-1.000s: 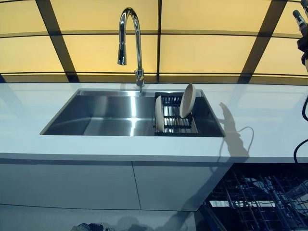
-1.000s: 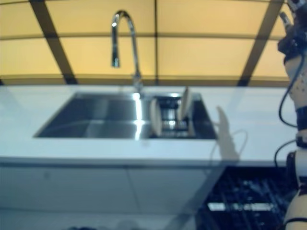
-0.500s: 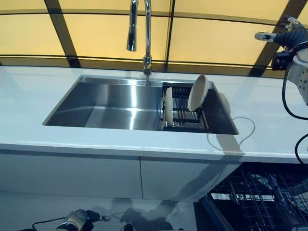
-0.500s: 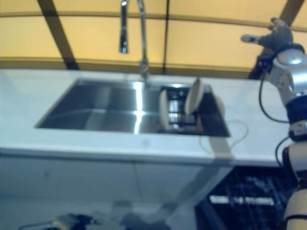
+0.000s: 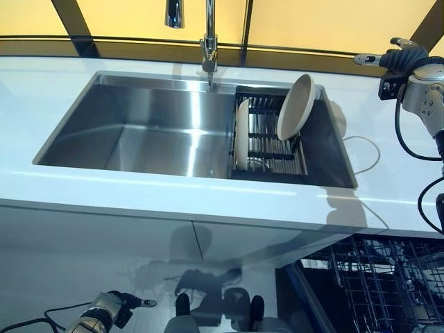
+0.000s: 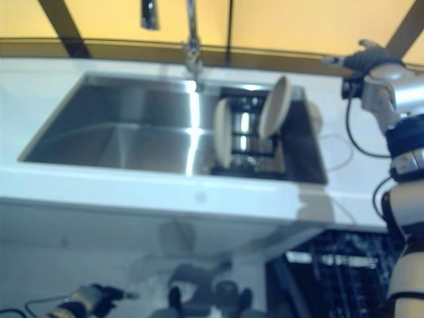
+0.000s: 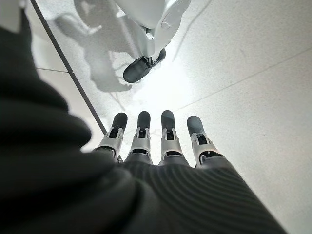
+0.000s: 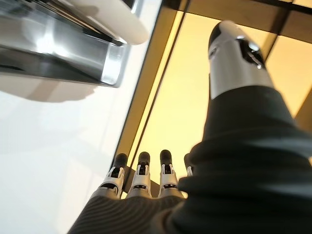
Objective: Take plates into dishwasher
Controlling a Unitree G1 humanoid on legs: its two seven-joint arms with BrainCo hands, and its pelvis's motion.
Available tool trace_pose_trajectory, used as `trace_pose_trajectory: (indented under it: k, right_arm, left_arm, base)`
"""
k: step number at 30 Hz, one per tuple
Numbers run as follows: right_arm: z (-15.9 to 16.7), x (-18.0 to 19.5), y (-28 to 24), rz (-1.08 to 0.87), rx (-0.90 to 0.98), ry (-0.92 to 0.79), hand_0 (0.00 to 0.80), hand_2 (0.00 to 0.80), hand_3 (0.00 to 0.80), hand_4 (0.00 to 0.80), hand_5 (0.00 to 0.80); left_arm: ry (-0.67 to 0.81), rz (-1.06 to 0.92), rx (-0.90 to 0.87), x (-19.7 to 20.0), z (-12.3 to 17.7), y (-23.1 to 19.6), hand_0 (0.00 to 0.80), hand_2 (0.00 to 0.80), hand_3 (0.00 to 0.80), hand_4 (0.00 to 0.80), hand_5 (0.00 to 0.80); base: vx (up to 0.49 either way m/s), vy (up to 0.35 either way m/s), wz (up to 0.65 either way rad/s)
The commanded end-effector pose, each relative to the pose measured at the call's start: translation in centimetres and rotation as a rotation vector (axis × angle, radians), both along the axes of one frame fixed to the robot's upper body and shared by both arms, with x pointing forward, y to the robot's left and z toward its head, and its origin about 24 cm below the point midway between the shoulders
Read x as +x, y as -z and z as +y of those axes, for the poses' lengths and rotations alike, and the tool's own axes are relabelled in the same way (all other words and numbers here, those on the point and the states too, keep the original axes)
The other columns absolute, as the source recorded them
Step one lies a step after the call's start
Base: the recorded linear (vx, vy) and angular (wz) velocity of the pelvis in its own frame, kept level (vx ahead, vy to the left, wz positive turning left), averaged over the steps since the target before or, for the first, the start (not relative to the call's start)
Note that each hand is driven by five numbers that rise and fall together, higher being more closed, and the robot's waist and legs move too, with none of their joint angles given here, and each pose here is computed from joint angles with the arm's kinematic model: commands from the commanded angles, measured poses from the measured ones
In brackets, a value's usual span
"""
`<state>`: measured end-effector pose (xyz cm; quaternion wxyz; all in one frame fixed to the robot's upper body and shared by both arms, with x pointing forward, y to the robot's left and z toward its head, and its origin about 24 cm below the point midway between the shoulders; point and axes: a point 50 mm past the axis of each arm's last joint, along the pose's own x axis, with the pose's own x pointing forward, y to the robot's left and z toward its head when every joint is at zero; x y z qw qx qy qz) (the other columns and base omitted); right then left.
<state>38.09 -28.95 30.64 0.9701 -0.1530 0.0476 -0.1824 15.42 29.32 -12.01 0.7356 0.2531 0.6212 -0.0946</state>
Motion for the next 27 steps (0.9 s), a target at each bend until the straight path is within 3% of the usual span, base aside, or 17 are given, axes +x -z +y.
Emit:
trace_pose_trajectory:
  k: [1, 27]
  right_arm:
    - [0.1, -0.6, -4.2, -0.084, -0.061, 0.004, 0.0, 0.0, 0.0, 0.0, 0.0]
    - [3.2, 1.0, 0.2, 0.012, -0.01, -0.101, 0.0, 0.0, 0.0, 0.0, 0.0]
  left_arm:
    - [-0.028, 0.005, 0.065, 0.1, 1.8, -0.7, 0.0, 0.0, 0.0, 0.0, 0.0]
    - [-0.147, -0.02, 0.133, -0.8, 1.7, -0.2, 0.0, 0.0, 0.0, 0.0, 0.0]
  base:
    - [0.049, 0.036, -0.02]
    - [0.01, 0.01, 0.0]
